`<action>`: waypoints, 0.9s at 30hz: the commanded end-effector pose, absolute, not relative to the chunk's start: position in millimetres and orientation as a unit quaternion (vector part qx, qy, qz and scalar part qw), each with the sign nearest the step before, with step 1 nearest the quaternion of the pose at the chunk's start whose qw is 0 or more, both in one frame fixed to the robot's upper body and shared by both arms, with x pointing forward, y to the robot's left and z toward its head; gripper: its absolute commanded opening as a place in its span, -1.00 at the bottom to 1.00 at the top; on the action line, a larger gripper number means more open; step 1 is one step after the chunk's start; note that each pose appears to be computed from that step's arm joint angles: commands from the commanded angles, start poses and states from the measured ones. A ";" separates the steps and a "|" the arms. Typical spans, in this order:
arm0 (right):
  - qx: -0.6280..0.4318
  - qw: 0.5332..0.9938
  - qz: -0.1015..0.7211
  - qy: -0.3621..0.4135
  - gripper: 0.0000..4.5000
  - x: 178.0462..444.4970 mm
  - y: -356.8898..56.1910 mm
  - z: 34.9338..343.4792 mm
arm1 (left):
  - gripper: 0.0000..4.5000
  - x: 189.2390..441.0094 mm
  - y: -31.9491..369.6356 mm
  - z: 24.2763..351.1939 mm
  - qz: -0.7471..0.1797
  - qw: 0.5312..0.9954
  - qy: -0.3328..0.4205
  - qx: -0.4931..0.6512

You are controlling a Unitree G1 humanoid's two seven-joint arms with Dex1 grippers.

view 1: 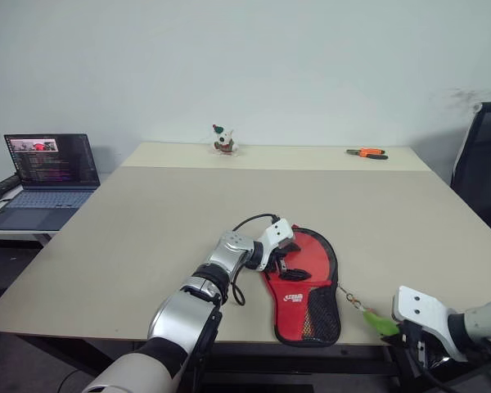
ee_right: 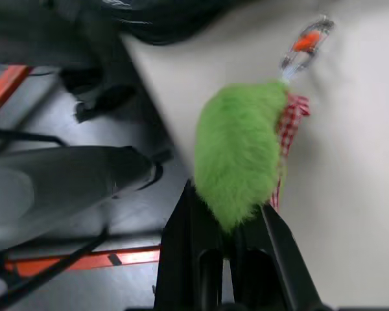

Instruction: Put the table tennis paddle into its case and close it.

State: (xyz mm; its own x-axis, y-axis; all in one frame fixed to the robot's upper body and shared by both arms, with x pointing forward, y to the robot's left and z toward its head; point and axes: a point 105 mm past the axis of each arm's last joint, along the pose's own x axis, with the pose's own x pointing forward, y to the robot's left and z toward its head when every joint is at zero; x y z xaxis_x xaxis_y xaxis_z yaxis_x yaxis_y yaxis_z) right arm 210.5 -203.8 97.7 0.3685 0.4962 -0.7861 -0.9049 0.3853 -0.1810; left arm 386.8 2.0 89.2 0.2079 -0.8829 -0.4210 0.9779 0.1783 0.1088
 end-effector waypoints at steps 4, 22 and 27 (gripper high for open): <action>-0.234 0.699 0.584 0.338 -0.97 164.2 -168.8 113.9 | 1.00 380.3 10.8 63.6 -0.608 0.750 0.185 0.183; -0.148 0.614 0.692 0.350 -0.97 110.1 -129.2 120.2 | 1.00 380.6 7.5 61.0 -0.601 0.755 0.185 0.183; -0.142 0.615 0.699 0.335 -0.97 110.1 -119.3 123.7 | 1.00 381.1 5.8 62.1 -0.601 0.756 0.184 0.185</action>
State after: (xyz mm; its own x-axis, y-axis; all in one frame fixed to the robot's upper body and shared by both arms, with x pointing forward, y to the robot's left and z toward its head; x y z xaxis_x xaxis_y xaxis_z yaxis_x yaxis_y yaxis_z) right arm 127.7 -133.5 117.8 -0.1102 0.7421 -0.6612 -0.9638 0.0827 0.2535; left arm 389.3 0.0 88.5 0.2385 -0.8768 -0.4175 0.9710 0.2070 0.1200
